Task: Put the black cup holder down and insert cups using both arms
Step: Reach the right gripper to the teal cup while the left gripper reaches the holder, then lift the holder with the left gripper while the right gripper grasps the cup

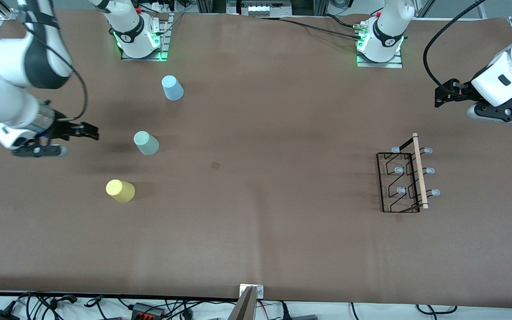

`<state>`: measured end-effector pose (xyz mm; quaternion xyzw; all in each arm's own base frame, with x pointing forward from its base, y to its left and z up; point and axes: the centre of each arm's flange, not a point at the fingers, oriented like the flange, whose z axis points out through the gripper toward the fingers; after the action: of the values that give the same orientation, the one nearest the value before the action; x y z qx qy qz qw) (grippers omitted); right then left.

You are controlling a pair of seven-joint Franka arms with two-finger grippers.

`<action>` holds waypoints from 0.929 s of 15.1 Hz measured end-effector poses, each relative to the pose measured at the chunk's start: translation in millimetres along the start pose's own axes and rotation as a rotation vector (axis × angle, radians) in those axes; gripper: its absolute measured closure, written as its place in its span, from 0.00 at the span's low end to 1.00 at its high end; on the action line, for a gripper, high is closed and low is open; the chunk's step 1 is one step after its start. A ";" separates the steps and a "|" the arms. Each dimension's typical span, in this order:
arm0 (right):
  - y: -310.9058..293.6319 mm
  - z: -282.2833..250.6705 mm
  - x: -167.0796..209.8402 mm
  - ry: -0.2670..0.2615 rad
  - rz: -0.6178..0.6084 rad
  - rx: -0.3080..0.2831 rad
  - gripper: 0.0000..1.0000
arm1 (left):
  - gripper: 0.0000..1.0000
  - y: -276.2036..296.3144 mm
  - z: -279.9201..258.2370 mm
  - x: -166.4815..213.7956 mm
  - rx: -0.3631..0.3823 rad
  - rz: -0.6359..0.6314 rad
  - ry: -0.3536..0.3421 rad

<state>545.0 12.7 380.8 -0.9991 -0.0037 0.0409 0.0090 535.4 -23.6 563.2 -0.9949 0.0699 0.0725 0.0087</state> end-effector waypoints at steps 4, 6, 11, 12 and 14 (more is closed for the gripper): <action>-51.6 42.1 -21.7 0.057 0.072 -0.001 0.00 | 0.00 -3.6 61.1 23.0 -0.002 -0.003 -0.016; -64.9 57.1 -27.4 0.074 0.095 0.002 0.00 | 0.00 -4.9 94.2 35.0 -0.001 -0.004 0.008; -73.3 90.3 -38.7 0.087 0.112 0.006 0.00 | 0.00 -10.4 138.2 70.8 0.025 0.002 0.121; -75.0 97.7 -41.6 0.084 0.118 0.005 0.00 | 0.00 -14.0 147.0 77.6 0.041 0.006 0.137; -83.0 111.8 -46.2 0.082 0.112 0.005 0.00 | 0.00 -22.1 165.2 86.7 0.056 0.004 0.152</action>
<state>489.3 97.2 274.7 -0.9986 0.0525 0.0004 0.0093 599.9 -9.1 387.3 -0.9967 0.0745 -0.0051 0.0311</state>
